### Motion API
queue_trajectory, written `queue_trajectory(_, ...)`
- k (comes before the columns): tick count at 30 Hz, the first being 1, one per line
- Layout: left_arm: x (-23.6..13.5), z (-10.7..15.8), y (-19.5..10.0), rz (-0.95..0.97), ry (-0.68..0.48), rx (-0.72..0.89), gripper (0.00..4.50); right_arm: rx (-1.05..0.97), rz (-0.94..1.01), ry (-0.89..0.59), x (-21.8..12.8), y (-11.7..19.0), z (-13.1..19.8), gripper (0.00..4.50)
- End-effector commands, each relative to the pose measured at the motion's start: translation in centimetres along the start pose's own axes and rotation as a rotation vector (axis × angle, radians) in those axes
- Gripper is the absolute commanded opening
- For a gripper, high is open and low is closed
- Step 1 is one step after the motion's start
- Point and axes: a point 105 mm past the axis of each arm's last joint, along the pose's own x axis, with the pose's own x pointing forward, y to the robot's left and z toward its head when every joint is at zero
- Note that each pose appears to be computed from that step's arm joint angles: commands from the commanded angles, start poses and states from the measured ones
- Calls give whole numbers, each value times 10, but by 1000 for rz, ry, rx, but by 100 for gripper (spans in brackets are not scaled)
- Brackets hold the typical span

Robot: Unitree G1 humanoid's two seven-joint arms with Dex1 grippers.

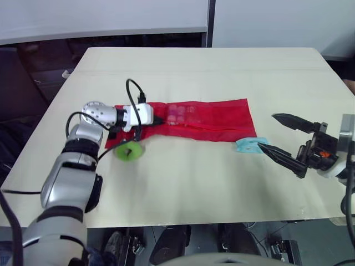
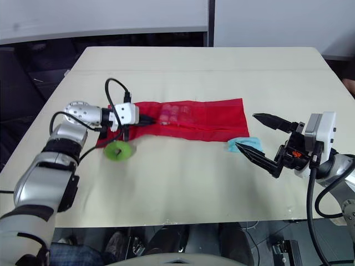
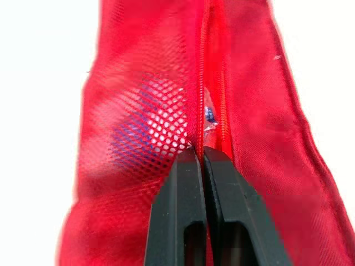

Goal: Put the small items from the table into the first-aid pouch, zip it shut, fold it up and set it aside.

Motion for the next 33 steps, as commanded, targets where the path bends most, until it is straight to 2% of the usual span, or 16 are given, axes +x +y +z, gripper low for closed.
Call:
queue_trajectory(1, -1, -6, 8, 49, 54, 24, 7, -43, 10, -30, 1, 1, 10, 450)
queue_trajectory(11, 4, -11, 9, 48, 106, 23, 7, -56, 11, -26, 1, 0, 11, 450)
queue_trajectory(12, 4, -12, 9, 49, 105, 22, 49, -57, 8, -24, 1, 0, 10, 450)
queue_trajectory(13, 3, -12, 9, 46, 102, 13, 65, -58, 5, -21, 0, 0, 10, 450)
queue_trajectory(15, 0, -10, 9, 41, 77, -7, 140, -59, -12, -16, -4, -2, 9, 450)
queue_trajectory(16, -2, -8, 9, 34, 54, -25, 201, -62, -24, -5, -8, -4, 8, 450)
queue_trajectory(17, -3, -4, 10, 27, 21, -41, 233, -64, -38, 6, -13, -6, 8, 450)
queue_trajectory(21, -3, 11, 13, 15, -90, -80, 441, -67, -71, 35, -24, -9, 6, 450)
queue_trajectory(27, 24, 38, 12, -34, -228, -117, 446, -67, -131, 78, -42, -8, 5, 450)
queue_trajectory(33, 76, 71, 2, -86, -306, -179, 446, -115, -233, 155, -64, -9, 6, 450)
